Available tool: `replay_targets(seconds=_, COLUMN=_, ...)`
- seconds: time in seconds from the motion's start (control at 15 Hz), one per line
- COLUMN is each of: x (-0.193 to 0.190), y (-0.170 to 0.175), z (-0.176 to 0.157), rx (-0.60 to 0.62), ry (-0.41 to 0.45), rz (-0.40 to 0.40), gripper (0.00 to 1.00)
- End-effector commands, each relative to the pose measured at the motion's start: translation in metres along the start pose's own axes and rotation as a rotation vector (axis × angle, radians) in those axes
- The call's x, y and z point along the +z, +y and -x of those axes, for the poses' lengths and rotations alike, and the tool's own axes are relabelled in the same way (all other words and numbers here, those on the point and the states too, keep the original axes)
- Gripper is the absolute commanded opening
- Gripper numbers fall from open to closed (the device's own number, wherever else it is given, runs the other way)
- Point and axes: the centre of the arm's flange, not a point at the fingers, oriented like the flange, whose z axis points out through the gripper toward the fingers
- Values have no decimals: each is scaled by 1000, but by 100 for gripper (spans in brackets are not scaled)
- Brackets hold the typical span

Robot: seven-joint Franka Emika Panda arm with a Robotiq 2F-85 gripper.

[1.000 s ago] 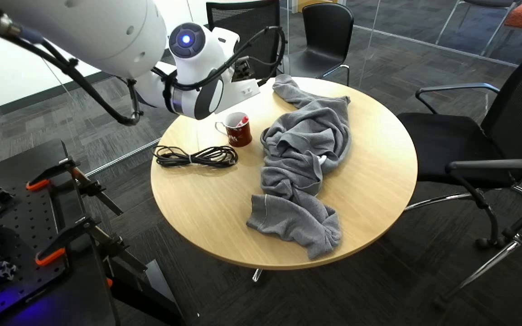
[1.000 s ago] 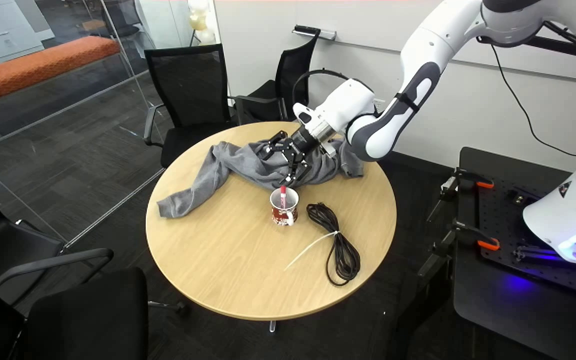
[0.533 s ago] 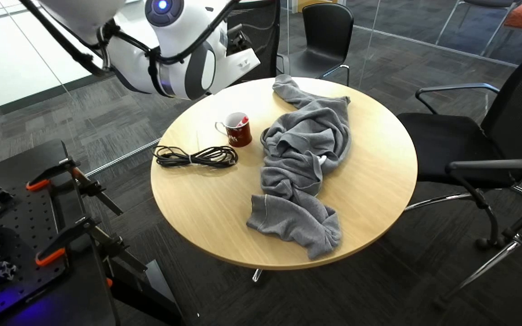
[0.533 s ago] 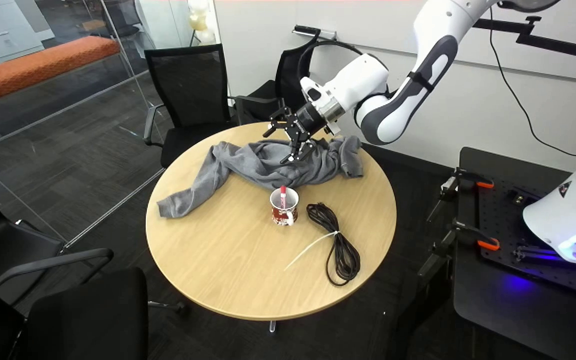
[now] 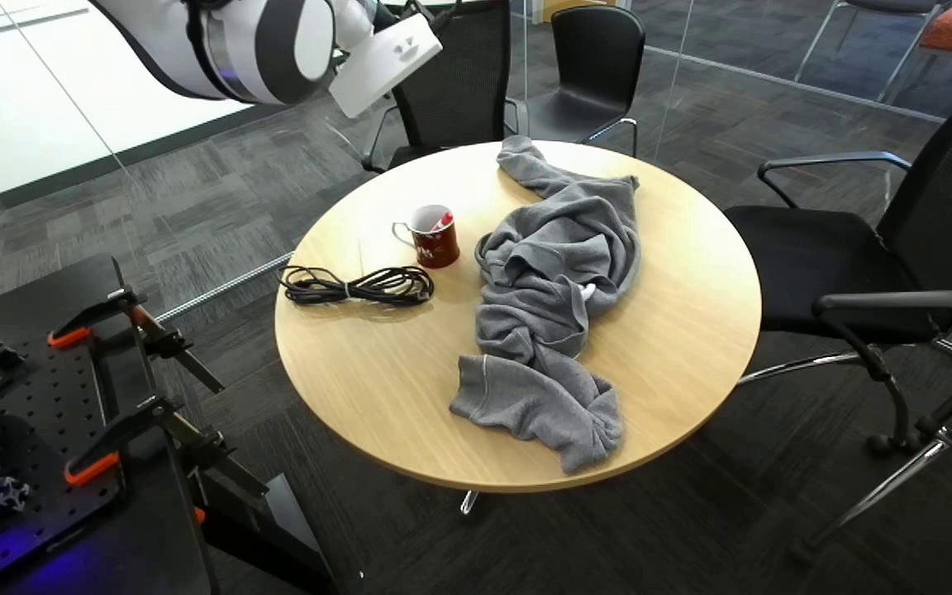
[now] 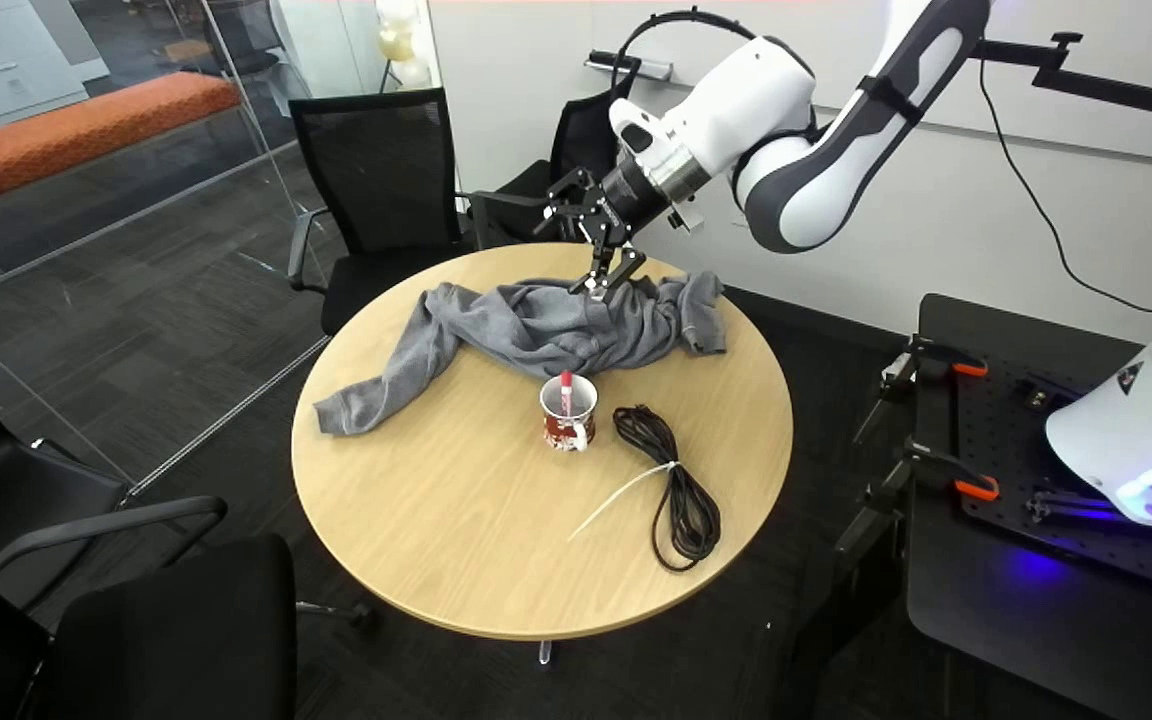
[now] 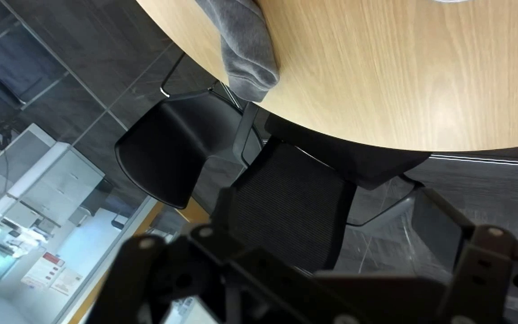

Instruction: Put the marker in the mug

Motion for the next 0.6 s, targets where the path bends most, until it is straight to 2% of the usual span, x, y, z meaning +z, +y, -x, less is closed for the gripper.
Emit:
replay_targets(seconds=0.0, x=-42, y=-19, z=-36, rx=67, ry=-163, rz=5, gripper=100)
replay_targets(seconds=0.53, x=-72, y=-30, z=-55, rx=193, ry=-403, rz=-73, gripper=100)
